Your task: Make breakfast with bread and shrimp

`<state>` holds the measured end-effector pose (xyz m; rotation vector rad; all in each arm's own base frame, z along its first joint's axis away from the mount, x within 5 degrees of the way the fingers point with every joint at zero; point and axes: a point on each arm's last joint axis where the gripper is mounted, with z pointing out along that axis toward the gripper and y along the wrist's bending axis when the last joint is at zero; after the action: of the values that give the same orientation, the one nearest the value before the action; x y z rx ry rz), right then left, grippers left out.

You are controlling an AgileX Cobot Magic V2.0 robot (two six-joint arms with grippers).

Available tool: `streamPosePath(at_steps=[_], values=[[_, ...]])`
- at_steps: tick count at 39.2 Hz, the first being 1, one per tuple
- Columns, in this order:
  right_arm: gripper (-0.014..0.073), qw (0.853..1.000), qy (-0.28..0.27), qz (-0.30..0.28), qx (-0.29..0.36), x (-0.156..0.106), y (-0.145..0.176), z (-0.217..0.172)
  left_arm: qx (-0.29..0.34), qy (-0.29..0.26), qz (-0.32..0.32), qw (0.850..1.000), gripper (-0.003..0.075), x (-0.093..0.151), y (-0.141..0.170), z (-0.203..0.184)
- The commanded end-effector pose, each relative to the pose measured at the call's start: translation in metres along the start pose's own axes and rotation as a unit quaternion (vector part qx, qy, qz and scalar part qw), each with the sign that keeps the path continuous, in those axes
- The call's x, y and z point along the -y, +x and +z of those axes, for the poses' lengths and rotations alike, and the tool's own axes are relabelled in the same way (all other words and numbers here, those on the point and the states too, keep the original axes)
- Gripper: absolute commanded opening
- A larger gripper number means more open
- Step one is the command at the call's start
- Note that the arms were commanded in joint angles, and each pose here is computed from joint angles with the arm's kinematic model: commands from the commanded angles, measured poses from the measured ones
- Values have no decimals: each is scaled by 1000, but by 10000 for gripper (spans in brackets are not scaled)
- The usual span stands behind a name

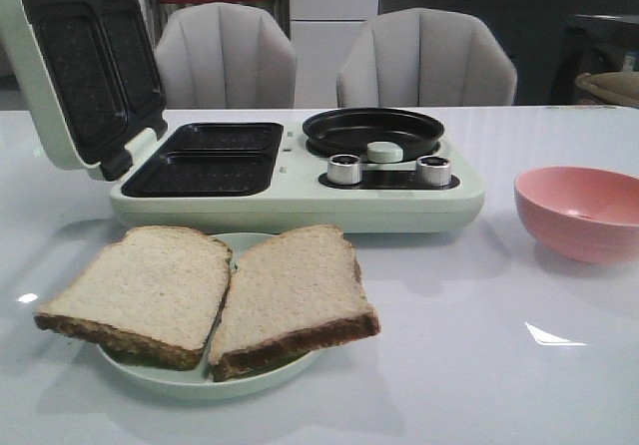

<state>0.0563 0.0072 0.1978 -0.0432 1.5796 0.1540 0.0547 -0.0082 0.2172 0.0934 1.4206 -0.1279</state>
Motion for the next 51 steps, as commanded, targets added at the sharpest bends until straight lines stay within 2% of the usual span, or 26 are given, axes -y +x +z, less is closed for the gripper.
streamPosePath(at_steps=[1,32,38,45,51], values=[[158,998,0,-5,65,-1,-15,-3,32,5,-8,999,113,1,-1,-1],[158,998,0,-5,65,-1,-15,-3,33,5,-8,999,113,1,-1,-1],[158,998,0,-5,65,-1,-15,-3,57,9,-8,998,113,2,-5,-2],[158,998,0,-5,65,-1,-15,-3,156,29,-6,987,113,5,-23,-6],[158,998,0,-5,65,-1,-15,-3,192,31,-2,981,113,5,-46,-9]])
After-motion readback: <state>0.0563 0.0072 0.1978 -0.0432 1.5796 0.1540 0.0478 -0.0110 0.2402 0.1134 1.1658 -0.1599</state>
